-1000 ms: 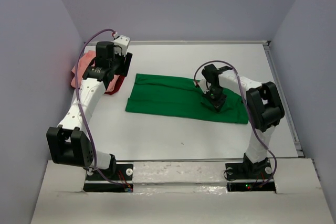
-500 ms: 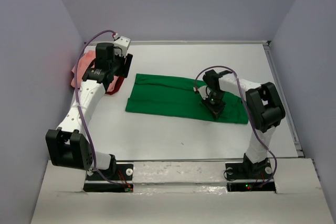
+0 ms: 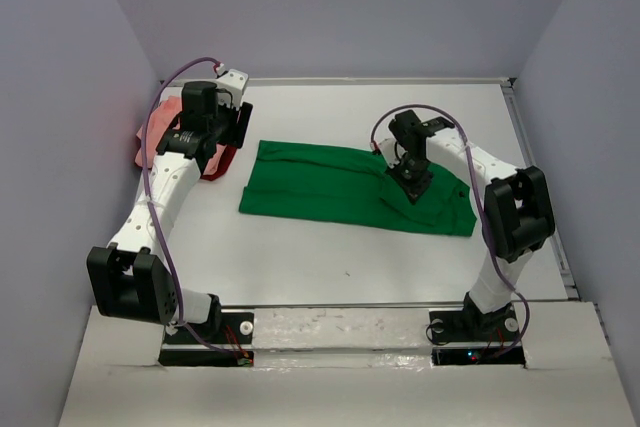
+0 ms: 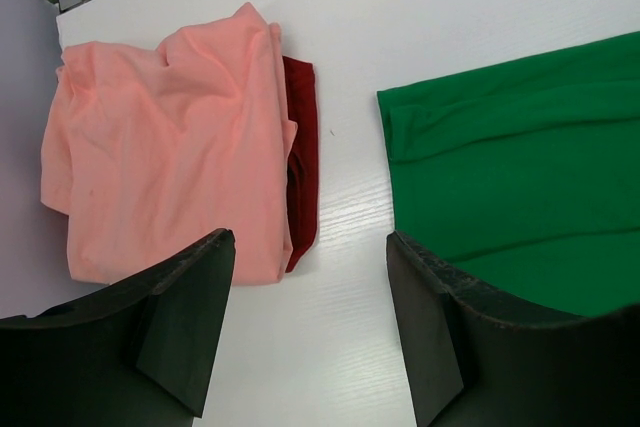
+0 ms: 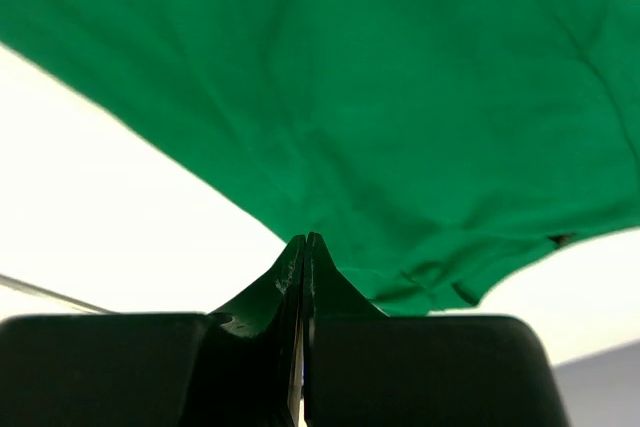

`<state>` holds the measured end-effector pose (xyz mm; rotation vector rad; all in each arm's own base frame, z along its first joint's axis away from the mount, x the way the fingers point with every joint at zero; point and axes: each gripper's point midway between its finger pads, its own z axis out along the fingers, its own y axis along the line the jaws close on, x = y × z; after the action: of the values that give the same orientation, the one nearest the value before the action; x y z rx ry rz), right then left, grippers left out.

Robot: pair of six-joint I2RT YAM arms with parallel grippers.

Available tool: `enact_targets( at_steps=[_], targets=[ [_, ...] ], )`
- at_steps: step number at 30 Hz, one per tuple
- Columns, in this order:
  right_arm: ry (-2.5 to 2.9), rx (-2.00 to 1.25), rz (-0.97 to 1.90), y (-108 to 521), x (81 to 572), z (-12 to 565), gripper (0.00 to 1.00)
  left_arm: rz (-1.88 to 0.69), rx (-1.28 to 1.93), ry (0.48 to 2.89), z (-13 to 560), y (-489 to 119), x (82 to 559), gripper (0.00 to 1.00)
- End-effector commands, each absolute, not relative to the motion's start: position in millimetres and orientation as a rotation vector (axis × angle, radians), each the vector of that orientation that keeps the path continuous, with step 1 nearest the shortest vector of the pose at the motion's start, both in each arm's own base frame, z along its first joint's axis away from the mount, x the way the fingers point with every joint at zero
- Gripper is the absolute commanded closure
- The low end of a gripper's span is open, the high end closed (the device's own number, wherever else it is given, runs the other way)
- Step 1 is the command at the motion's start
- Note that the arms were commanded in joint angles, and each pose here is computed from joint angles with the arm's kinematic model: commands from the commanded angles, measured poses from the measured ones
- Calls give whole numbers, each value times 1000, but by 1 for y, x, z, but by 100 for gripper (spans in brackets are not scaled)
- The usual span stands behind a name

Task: Fold and stack the t-shirts
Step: Fold the tshirt

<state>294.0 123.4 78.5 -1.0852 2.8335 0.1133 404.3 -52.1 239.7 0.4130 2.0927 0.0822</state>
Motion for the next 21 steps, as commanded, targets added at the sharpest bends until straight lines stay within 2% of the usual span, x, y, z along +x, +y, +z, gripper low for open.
enact_targets(
  at_steps=[1, 14, 21],
  targets=[
    [2831, -1025, -131, 94, 307, 83, 100, 82, 414, 2037, 258, -53, 402, 26],
    [2925, -998, -272, 61, 294, 34, 100, 69, 424, 2050, 251, -56, 404, 26],
    [3007, -1005, -133, 70, 278, 4, 100, 77, 426, 2048, 249, -55, 402, 26]
  ],
)
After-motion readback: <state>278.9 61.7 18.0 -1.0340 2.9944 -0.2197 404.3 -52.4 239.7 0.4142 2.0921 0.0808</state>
